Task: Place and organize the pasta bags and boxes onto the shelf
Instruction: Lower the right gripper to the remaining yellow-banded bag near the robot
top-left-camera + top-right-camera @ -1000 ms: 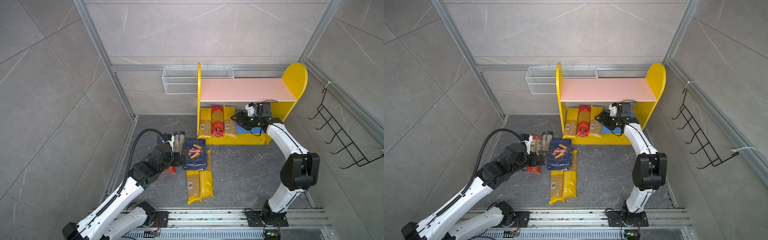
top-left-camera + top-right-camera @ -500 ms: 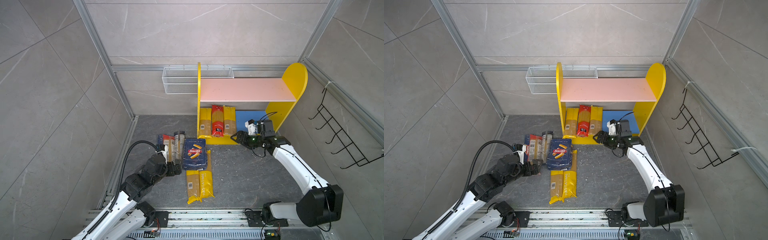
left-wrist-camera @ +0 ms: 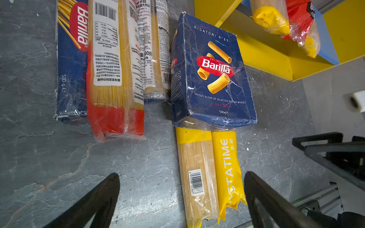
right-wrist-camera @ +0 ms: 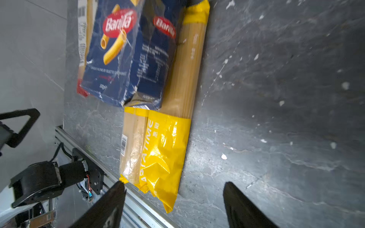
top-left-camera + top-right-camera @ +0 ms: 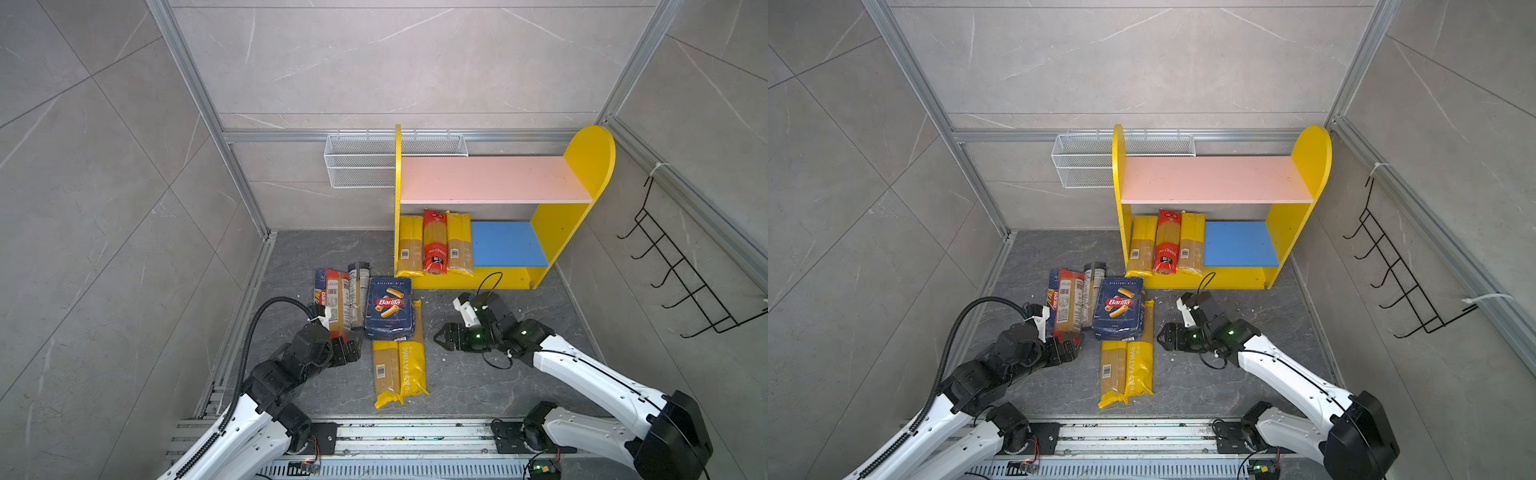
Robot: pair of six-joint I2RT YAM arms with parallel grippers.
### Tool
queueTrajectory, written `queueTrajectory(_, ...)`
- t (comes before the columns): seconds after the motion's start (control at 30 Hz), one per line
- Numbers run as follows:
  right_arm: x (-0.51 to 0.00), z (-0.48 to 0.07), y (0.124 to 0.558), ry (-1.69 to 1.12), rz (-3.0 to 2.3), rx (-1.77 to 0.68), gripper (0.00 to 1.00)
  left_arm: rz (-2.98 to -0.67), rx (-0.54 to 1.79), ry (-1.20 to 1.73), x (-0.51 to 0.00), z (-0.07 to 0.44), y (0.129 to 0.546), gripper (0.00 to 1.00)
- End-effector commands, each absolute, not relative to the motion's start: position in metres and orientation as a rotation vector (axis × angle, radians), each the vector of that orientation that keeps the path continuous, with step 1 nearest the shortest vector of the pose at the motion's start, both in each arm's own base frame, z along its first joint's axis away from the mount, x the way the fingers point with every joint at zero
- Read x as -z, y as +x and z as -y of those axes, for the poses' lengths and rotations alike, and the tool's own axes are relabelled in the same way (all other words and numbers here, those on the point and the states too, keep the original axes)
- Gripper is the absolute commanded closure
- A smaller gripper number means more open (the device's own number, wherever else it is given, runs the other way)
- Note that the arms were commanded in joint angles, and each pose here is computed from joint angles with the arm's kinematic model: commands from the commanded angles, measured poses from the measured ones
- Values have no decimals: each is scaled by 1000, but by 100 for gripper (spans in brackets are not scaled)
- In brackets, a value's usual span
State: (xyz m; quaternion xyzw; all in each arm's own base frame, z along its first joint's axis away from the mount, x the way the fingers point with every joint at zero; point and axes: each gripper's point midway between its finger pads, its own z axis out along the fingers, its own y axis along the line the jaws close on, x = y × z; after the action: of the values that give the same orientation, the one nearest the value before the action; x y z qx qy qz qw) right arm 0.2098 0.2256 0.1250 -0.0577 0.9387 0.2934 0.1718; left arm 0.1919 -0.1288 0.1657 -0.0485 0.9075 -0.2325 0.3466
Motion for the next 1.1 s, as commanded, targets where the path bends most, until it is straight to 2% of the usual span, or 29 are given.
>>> queueTrajectory(0.0,-110,-245,211,-162,-2653,-785,19,-2373,591,-188,-160,121,187,0)
queueTrajectory(0.23,-65,-269,202,-239,-2708,-599,17,-2380,585,-217,-155,114,181,0)
queueTrajectory(0.33,-54,-279,200,-256,-2712,-592,15,-2379,579,-222,-154,111,178,0)
queueTrajectory(0.87,-35,-308,199,-375,-2741,-442,14,-2374,581,-225,-155,109,175,0)
queueTrajectory(1.07,-14,-289,207,-372,-2790,-125,14,-2376,580,-223,-154,109,176,0)
